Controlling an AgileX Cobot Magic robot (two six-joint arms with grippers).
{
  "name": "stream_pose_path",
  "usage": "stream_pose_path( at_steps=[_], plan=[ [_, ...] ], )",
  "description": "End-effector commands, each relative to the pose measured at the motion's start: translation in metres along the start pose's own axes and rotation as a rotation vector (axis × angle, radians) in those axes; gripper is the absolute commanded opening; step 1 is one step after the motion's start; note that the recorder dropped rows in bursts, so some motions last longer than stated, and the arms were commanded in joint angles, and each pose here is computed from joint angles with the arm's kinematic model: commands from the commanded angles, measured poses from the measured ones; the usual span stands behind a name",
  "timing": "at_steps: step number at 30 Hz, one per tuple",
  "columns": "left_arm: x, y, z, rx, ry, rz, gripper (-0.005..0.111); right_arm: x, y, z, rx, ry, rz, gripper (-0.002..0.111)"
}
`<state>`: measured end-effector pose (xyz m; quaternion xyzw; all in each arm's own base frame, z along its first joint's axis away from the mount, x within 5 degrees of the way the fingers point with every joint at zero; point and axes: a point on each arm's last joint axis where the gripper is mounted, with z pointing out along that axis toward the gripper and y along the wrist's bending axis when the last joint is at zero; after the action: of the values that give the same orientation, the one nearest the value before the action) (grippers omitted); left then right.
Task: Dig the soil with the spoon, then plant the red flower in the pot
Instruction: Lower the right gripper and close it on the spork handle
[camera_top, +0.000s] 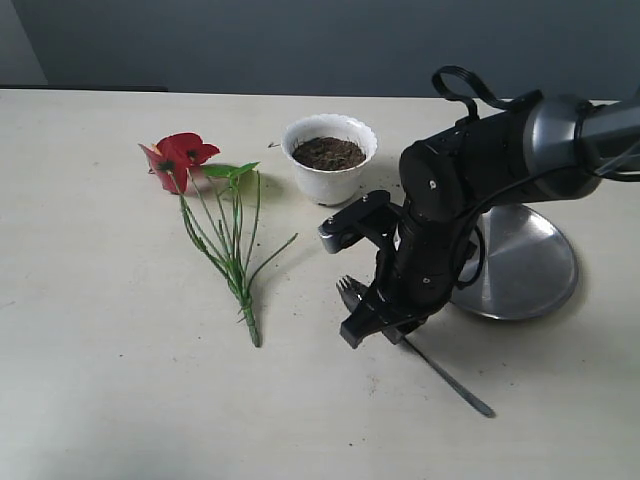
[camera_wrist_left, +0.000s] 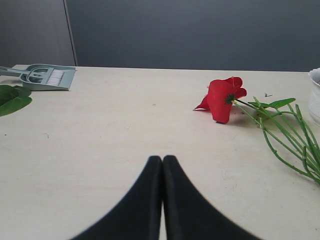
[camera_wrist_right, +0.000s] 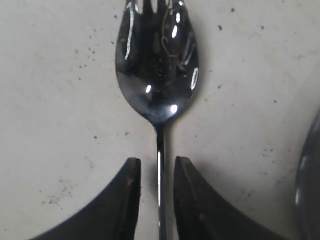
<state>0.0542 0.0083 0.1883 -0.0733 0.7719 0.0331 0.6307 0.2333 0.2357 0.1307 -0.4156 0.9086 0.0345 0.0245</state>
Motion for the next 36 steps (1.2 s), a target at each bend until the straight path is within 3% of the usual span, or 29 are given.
stream_pose_path(
  at_steps=[1, 36],
  plan=[
    [0.0009, 0.0, 0.0001, 0.001, -0.006, 0.003, 0.0, 0.0019, 0.0002, 0.0012, 0.003, 0.009, -0.005, 0.025],
    [0.0009, 0.0, 0.0001, 0.001, -0.006, 0.003, 0.0, 0.0082, -0.0037, 0.0084, 0.048, 0.002, 0.002, 0.025]
  ],
)
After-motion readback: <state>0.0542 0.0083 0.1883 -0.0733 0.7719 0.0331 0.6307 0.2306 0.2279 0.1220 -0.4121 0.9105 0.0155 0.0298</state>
